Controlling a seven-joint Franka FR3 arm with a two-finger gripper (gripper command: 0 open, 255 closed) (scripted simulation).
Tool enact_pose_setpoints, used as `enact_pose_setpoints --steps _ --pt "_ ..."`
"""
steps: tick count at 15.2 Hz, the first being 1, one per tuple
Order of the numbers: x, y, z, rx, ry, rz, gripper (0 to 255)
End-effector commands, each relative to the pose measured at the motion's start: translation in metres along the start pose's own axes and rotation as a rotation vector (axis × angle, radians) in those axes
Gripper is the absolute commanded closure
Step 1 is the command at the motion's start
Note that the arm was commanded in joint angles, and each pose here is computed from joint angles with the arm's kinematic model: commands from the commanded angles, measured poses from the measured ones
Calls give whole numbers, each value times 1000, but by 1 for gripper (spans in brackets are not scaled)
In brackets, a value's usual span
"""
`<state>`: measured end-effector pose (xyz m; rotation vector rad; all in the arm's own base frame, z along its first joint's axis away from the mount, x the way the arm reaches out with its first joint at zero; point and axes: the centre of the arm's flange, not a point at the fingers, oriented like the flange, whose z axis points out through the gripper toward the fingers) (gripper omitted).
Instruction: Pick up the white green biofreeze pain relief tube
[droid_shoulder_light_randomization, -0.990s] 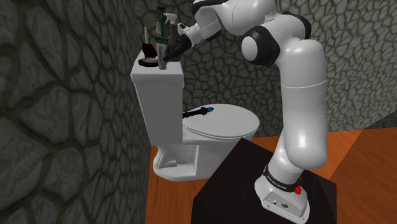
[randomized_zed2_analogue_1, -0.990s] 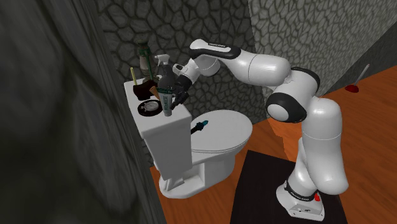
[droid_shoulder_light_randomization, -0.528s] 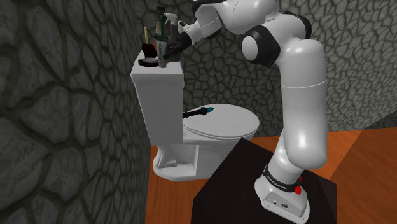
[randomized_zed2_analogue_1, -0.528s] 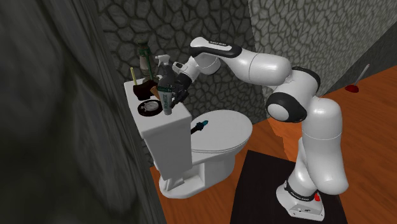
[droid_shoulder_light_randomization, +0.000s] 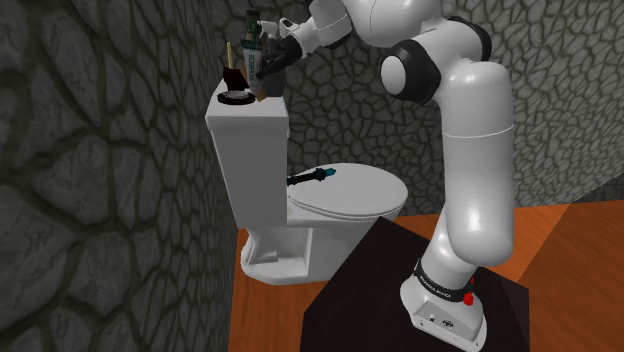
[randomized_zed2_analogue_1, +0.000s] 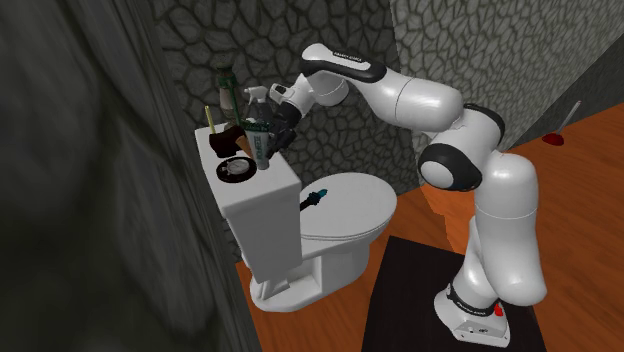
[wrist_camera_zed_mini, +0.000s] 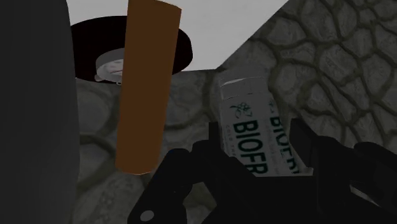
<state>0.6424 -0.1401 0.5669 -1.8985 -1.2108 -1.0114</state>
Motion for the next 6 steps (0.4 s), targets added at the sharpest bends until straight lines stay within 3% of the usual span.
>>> enact_pose_setpoints --steps 1,6 --pt "10 -2 -5 0 0 0 255" --pt "25 -4 -13 0 0 0 255"
